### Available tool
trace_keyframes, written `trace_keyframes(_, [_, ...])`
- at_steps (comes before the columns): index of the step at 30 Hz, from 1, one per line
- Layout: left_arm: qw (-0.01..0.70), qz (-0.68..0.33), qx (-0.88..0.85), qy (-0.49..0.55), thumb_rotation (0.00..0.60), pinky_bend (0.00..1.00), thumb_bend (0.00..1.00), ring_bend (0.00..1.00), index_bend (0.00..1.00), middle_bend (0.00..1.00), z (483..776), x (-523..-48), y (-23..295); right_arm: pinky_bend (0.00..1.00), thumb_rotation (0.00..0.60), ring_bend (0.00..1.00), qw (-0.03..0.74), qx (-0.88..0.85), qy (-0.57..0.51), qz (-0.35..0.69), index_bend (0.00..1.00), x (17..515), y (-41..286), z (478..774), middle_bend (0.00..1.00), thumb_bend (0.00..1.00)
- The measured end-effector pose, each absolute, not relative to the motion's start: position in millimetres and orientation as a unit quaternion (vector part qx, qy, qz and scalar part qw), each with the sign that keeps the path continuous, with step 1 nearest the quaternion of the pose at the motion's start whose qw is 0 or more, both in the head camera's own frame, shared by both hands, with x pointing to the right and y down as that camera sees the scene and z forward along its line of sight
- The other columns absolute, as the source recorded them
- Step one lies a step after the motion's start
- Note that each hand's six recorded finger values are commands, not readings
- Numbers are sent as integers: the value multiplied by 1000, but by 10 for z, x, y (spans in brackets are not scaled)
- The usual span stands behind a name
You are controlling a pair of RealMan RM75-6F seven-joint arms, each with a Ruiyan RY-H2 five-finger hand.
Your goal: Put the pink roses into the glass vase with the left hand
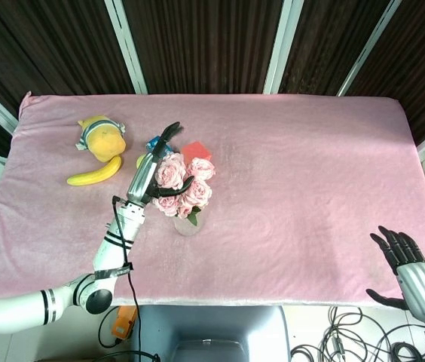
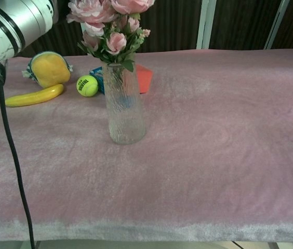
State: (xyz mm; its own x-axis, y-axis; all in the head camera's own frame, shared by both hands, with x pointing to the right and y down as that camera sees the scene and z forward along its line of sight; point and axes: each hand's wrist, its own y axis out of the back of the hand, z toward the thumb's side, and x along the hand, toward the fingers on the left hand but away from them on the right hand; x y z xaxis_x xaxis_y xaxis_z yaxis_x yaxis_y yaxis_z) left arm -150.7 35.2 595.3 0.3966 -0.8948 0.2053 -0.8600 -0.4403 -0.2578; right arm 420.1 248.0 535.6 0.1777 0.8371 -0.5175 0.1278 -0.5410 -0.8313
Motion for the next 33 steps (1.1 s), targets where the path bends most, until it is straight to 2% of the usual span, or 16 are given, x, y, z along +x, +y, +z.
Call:
trace_keyframes(5, [40, -151, -843, 514, 600, 0, 211, 0, 0, 0, 5835, -1488, 364, 0, 600, 0, 331, -692, -348, 538, 0, 4201, 2482, 5351, 0, 219])
trace_keyframes(15, [30, -136, -858, 495, 600, 0, 203, 0, 0, 0, 5565, -1473, 406, 0, 600, 0, 336, -692, -347, 536, 0, 4187, 2513, 5336, 0, 220])
trace_keyframes(21, [49, -119, -853, 506, 600, 0, 198, 0, 0, 0, 5307, -1643, 365, 0, 600, 0, 337, -693, -342, 537, 0, 4172, 2526, 5358, 0, 220])
trace_keyframes(23, [70, -126, -850, 506, 600, 0, 206, 0, 0, 0, 5233, -1757, 359, 0, 600, 0, 337, -694, -340, 538, 0, 4163, 2535, 5363, 0, 219])
trace_keyframes(27, [132, -171, -840, 497, 599, 0, 300, 0, 0, 0, 5179, -2133, 438, 0, 600, 0, 339, -693, -338, 540, 0, 4155, 2549, 5372, 0, 220])
trace_keyframes(33, [216, -279, -802, 482, 600, 0, 367, 0, 0, 0, 5401, -3039, 939, 0, 600, 0, 338, -690, -328, 549, 0, 4125, 2561, 5438, 0, 219])
